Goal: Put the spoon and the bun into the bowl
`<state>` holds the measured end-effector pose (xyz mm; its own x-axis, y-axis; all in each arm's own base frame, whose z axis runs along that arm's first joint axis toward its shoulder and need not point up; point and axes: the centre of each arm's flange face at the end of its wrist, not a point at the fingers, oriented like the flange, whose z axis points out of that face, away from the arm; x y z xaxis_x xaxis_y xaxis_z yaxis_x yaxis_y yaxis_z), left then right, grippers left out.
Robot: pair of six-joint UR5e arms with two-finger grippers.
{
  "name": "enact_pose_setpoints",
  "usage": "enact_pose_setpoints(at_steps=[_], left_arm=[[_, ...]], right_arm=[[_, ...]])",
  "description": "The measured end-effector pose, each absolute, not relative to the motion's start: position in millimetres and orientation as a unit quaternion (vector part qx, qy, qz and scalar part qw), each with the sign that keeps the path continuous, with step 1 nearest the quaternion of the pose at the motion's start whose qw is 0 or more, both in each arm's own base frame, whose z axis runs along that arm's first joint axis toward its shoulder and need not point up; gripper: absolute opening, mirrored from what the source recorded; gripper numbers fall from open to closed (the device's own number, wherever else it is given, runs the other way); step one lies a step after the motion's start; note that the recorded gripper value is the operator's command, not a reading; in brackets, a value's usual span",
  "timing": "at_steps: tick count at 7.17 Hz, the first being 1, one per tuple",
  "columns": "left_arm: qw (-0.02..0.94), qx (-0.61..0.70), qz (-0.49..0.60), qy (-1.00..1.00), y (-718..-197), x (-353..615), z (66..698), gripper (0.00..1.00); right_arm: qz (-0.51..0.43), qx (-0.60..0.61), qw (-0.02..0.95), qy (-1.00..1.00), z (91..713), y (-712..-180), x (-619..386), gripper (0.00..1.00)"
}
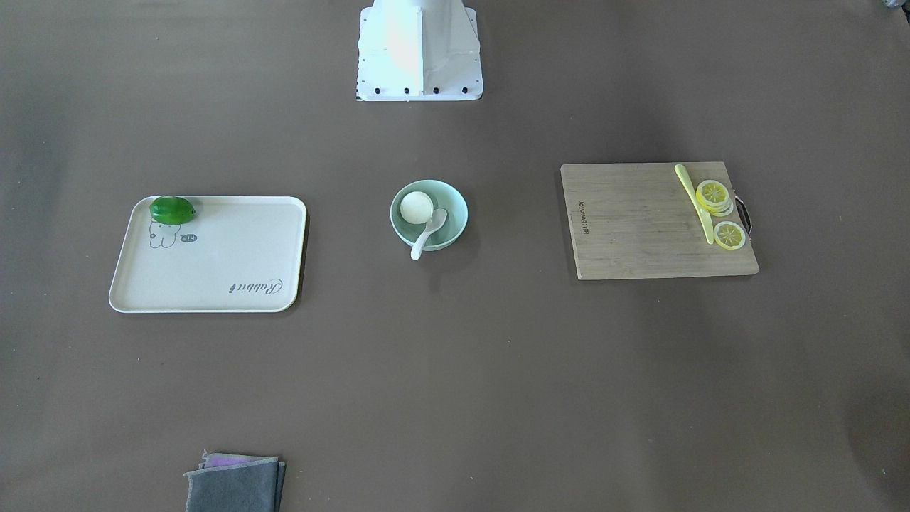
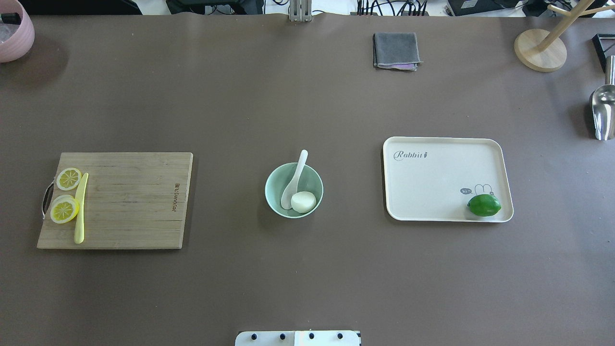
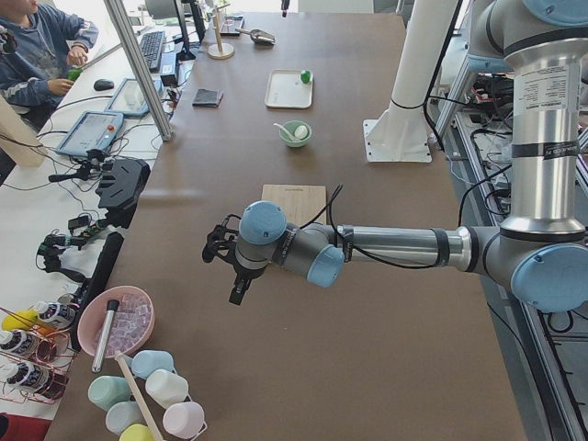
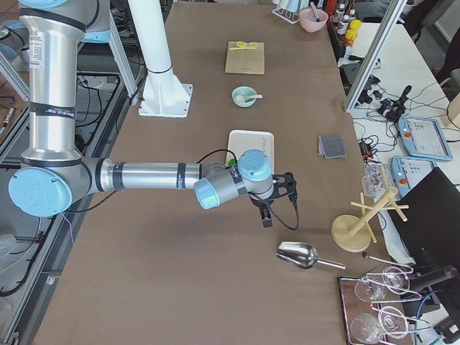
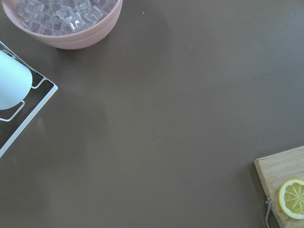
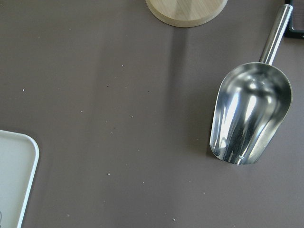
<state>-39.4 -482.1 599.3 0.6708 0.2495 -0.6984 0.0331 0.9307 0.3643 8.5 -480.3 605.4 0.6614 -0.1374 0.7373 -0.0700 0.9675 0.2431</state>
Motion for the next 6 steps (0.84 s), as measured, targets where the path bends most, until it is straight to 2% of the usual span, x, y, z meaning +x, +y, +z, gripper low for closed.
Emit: enact_pose_setpoints(at_steps=[6], left_arm=[[0.893, 0.19, 0.057, 0.404, -492, -39, 582, 0.98]], right_arm=[[-0.014, 0.121, 0.903, -0.412, 610, -488, 8, 1.0]])
